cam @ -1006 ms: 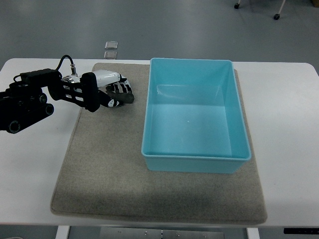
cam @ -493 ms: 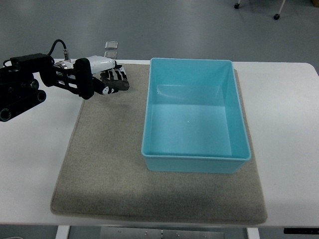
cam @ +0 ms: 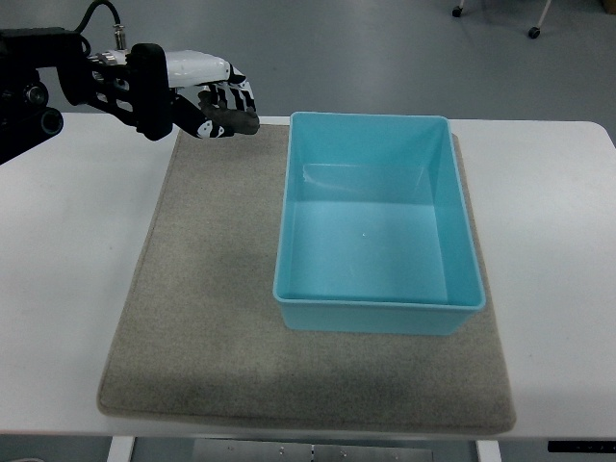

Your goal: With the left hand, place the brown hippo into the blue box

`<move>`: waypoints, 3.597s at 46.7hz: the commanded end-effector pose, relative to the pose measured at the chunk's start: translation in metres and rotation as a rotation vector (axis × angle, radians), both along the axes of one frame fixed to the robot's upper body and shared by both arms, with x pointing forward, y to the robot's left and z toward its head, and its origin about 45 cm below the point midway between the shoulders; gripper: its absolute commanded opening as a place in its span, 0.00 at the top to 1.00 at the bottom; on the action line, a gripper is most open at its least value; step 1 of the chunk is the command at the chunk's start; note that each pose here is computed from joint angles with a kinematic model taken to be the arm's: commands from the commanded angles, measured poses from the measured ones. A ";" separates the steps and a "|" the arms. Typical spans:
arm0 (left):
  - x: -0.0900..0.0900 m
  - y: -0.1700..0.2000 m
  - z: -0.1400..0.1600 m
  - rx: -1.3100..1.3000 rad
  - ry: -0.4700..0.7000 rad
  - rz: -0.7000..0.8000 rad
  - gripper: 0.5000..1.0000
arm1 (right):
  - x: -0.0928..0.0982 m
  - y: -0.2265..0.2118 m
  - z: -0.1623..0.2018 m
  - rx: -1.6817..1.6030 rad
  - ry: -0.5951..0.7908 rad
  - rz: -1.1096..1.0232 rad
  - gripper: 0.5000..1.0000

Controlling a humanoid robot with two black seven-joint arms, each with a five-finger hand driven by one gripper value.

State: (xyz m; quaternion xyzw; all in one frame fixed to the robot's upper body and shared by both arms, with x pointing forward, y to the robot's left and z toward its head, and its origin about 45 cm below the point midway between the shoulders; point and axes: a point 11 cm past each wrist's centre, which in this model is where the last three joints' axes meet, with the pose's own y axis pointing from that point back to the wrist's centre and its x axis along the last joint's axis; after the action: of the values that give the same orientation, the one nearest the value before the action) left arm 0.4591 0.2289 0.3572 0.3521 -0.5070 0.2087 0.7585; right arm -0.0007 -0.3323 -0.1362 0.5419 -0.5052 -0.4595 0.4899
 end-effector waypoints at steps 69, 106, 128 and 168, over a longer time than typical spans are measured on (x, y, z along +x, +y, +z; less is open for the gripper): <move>-0.007 -0.115 -0.014 -0.647 0.273 -0.010 0.00 | 0.000 0.000 0.000 0.000 0.000 0.000 0.13; 0.015 0.055 -0.093 -1.420 0.948 0.427 0.00 | 0.000 0.000 0.000 0.000 0.000 0.000 0.13; 0.002 0.105 -0.123 -1.646 1.109 0.608 0.00 | 0.000 0.000 0.000 0.000 0.000 0.000 0.13; 0.008 0.113 -0.107 -1.766 1.083 0.555 0.00 | 0.000 0.000 0.000 0.000 0.000 0.001 0.13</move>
State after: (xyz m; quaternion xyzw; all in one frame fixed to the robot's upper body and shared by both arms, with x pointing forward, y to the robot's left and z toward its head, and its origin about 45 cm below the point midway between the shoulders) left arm 0.4657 0.3404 0.2469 -0.1639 0.3272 0.4826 0.7958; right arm -0.0007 -0.3323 -0.1362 0.5420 -0.5051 -0.4594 0.4900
